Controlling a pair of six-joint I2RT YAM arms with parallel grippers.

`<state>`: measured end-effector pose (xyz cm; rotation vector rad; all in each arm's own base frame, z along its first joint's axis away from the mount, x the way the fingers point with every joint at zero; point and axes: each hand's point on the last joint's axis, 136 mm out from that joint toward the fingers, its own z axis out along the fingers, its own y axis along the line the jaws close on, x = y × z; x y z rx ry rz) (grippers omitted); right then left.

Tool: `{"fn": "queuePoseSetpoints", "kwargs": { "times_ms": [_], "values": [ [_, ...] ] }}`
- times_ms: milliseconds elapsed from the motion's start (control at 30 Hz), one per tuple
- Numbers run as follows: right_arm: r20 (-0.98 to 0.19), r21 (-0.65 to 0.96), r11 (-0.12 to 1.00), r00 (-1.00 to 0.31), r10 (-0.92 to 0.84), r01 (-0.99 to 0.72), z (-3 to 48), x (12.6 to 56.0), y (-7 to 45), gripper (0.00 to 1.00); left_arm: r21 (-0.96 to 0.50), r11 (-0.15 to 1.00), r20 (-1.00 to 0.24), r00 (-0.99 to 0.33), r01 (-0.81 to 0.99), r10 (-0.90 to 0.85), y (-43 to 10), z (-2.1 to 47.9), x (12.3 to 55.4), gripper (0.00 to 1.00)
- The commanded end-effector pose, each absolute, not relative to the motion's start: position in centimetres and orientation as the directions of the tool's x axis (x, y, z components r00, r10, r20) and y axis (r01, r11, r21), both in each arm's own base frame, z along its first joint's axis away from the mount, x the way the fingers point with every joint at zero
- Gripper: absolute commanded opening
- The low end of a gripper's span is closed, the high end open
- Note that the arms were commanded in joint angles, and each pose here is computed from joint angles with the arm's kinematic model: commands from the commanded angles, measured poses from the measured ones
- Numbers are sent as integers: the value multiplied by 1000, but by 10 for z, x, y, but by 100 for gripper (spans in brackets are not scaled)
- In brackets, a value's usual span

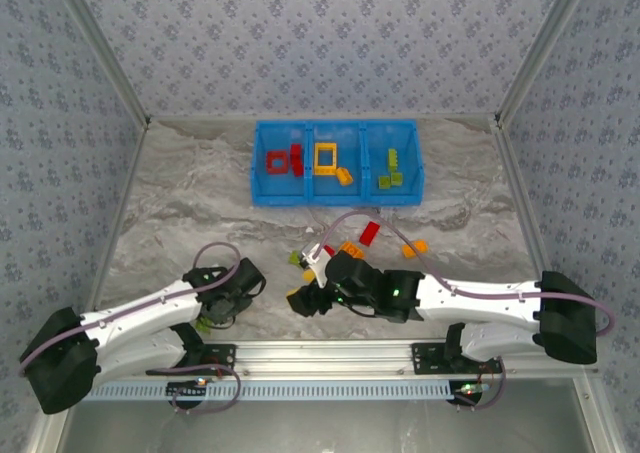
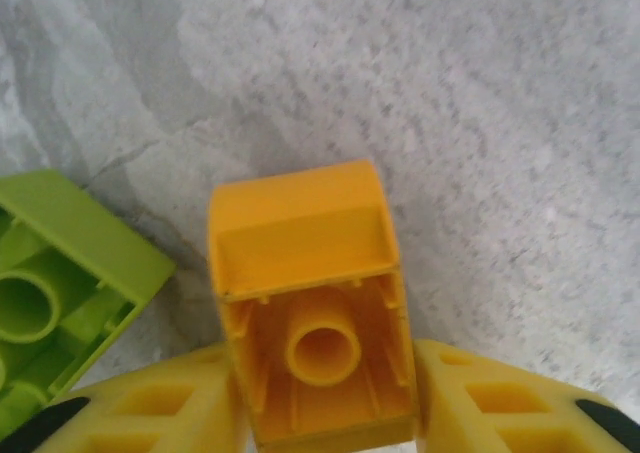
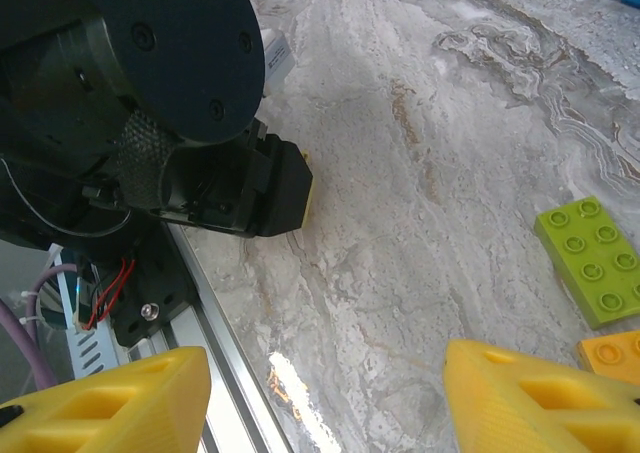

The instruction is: Sort the legos into containers by color

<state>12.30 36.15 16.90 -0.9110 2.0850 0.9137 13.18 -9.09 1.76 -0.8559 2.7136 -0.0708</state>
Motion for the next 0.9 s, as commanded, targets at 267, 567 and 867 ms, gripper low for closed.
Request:
{"fn": "queuePoseSetpoints", "kwargs": {
  "times_ms": [267,567,867],
  "values": [
    [-901,151,816,-417,-119,-558,225,184,291,64,-339,928,-503,-803,-155,-318,-190,156,239,28],
    [-963,86,954,-271,5,-288,281,232,229,68,-463,883,-469,-866,75,-173,-303,204,364,28],
    [-936,175,970,-332,112,-167,290,251,202,68,-381,922,-387,-918,74,-87,-351,153,417,29]
  ]
}}
